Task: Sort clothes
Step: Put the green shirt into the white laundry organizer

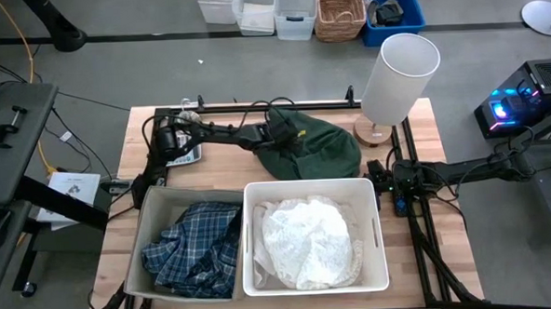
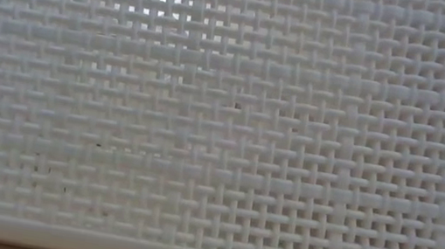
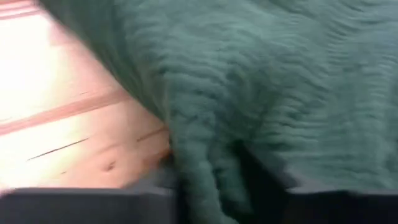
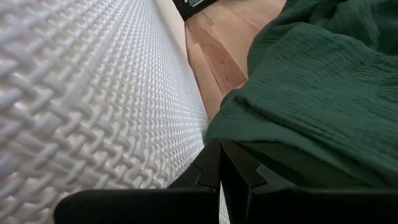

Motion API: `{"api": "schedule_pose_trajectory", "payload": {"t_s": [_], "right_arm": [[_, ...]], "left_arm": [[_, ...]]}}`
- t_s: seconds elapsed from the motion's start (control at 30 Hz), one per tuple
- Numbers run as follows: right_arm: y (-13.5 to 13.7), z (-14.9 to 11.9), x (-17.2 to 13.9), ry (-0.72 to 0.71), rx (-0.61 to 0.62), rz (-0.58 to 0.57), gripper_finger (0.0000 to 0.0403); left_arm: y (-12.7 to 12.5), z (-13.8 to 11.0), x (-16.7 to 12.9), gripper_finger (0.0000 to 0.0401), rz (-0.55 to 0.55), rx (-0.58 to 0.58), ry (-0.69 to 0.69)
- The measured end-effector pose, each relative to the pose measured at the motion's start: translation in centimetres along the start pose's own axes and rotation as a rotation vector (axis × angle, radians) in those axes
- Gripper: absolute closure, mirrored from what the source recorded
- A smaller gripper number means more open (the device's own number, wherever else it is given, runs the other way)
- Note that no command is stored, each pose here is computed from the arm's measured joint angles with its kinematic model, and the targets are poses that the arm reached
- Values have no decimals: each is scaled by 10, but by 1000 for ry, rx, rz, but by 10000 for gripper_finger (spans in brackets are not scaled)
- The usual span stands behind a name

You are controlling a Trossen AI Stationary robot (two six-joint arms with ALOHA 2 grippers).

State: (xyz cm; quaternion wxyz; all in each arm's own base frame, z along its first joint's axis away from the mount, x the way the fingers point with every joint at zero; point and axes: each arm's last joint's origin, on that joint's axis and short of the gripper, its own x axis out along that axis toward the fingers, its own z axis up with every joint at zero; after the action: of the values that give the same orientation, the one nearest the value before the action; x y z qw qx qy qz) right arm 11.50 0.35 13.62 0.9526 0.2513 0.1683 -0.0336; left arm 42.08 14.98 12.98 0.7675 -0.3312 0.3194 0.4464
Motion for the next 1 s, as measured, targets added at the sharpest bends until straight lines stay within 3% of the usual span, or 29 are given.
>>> {"api": "schedule_pose_trajectory", "payload": {"t_s": [0.07,0.1,0.23,0.33,0.53,0.67,0.8,1.0], "right_arm": [[0,0,0,0,0,0,402],[0,0,0,0,0,0,402],[0,0,0,0,0,0,402],[0,0,0,0,0,0,402],[0,0,0,0,0,0,402],[0,0,0,0,0,0,402],[0,0,0,0,0,0,402],[0,0,0,0,0,0,402]], "left_arm": [[-3,0,-1,359,-48,20,23],[-5,-1,-2,379,-74,23,37],[-10,4,-14,395,-175,34,83],[-19,27,-53,397,-303,74,12],[-22,87,-182,399,-595,85,-355],[5,115,-289,400,-760,93,-646],[44,114,-381,400,-889,159,-848],[101,85,-496,400,-1281,259,-1013]]}}
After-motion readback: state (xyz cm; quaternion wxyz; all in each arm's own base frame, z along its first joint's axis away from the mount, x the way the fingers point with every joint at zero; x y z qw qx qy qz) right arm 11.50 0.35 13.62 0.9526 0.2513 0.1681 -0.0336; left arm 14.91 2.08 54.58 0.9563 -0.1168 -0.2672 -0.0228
